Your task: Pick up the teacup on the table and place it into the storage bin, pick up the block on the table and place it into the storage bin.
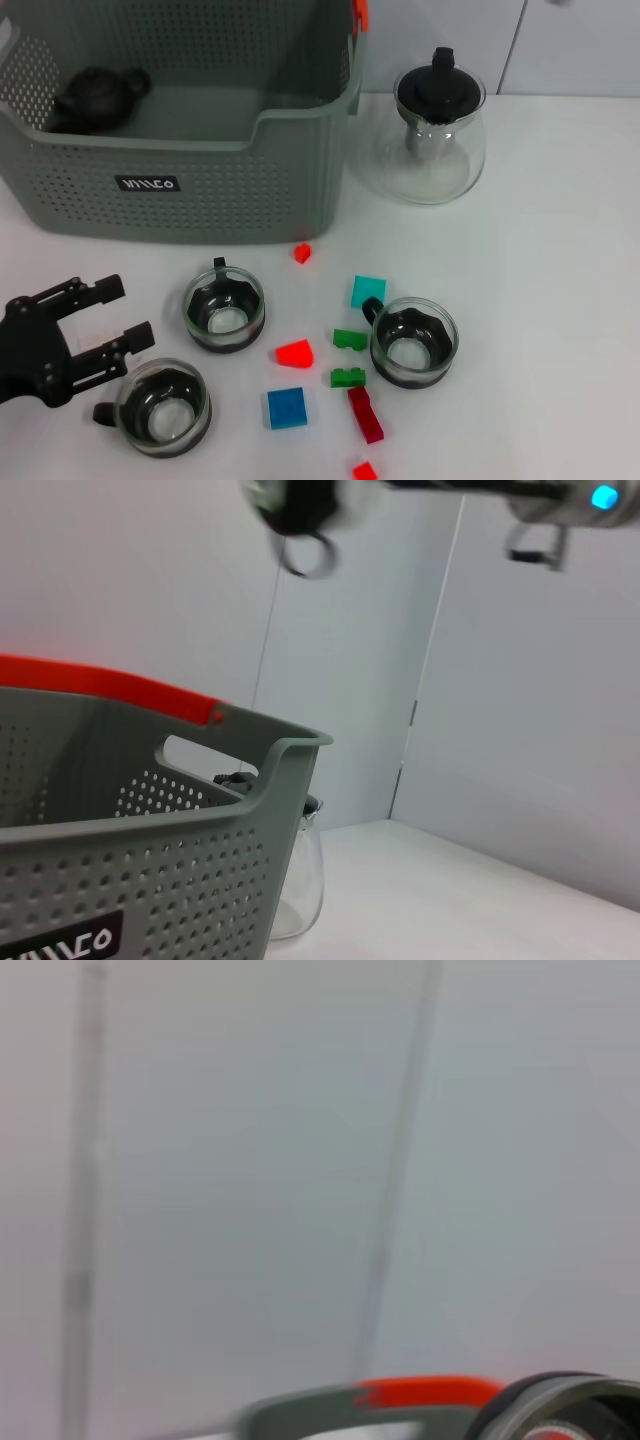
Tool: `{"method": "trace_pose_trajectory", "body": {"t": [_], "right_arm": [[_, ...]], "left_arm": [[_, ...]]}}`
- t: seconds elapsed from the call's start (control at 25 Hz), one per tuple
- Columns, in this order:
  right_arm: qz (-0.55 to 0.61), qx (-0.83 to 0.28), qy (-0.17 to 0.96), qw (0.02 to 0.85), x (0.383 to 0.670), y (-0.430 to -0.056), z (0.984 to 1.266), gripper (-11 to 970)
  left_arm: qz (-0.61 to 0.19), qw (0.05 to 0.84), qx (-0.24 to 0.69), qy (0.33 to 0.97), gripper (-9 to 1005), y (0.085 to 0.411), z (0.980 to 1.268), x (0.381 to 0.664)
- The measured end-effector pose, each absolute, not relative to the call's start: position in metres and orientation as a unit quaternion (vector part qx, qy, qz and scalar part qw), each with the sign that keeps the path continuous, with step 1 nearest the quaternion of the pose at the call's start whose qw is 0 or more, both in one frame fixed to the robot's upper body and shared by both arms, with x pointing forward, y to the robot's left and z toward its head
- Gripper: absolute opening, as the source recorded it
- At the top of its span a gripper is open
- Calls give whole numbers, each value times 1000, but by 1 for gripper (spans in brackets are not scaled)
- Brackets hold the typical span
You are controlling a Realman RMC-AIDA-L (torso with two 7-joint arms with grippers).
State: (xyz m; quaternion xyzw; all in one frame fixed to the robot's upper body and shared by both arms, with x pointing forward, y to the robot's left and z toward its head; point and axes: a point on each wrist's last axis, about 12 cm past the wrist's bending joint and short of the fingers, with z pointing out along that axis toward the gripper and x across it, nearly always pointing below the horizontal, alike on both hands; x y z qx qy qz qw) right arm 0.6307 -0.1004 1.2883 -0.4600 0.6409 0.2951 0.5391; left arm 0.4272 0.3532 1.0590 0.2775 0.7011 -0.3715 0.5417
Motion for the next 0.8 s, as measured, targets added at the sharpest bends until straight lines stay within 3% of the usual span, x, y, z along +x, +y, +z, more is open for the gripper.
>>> {"method": "trace_pose_trajectory", "body": {"t": [0.28, 0.4, 0.8], "right_arm": [[237, -415, 717, 508, 692, -16, 1258, 54], [199, -411, 744, 487, 698, 4, 1239, 54], [184, -388, 783, 451, 694, 2, 1210, 54]], "left_arm": [[-375, 542, 273, 701, 724, 351, 1057, 426], [-376, 542, 270, 701, 723, 350, 1056, 425], [-388, 537, 261, 702, 725, 342, 1050, 423]]}}
